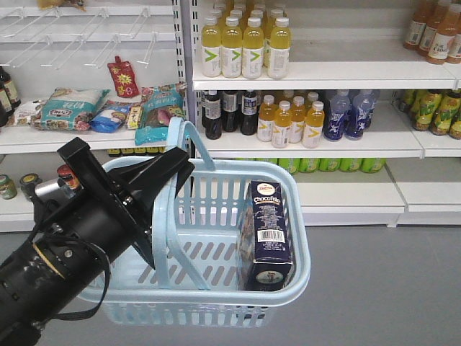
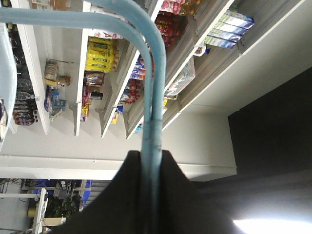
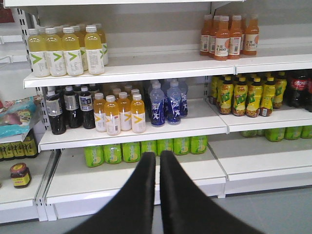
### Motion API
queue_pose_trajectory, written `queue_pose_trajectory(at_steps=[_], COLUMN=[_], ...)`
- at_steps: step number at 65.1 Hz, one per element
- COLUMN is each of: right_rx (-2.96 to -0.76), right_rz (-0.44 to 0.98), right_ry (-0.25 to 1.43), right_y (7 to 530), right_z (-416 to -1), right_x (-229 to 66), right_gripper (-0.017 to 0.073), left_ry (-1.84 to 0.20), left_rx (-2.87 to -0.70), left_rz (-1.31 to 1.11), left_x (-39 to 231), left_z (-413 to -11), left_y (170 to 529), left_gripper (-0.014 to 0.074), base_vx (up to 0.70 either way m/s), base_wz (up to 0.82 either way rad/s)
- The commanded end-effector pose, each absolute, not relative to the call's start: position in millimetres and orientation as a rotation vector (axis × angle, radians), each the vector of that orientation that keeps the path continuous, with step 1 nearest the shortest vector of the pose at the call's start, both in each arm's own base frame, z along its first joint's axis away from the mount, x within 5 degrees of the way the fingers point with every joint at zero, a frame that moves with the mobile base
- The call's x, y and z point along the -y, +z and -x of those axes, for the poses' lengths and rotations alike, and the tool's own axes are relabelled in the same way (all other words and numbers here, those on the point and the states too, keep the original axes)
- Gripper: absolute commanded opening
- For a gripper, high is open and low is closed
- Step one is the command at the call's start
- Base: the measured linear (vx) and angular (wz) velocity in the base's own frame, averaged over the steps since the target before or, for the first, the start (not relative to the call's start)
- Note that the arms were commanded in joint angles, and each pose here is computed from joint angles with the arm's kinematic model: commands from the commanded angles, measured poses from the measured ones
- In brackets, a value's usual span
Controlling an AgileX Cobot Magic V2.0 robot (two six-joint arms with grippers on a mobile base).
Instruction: Left arm holds basket, right arm returns cookies
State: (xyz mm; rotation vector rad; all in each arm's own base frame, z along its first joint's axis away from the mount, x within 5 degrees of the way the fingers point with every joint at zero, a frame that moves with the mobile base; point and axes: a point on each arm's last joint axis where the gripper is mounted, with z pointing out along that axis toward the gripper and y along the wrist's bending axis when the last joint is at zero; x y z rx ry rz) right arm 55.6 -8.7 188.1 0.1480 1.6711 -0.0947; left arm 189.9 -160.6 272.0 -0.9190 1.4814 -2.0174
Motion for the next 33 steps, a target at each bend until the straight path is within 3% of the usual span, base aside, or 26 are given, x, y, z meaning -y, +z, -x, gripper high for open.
queue_pose_trajectory(at_steps=[1, 33], right_rx=[-1.608, -1.608], right_rz=[-0.135, -0.135], right_ry=[-0.108, -0.108], right_y=[189.7, 189.7], right_z=[-56.0, -56.0], right_x=[8.8, 8.8], right_gripper=[-0.0006, -0.0006], left_ry=[-2.162, -2.162], left_rx=[-1.283, -1.283], left_rz=[0.803, 0.803], left_x=[158.3, 158.3], left_z=[-185.1, -185.1], left_y=[300.7, 300.7], left_gripper=[-0.0003, -0.0003], base_vx=[0.48, 0.45], base_wz=[0.01, -0.01])
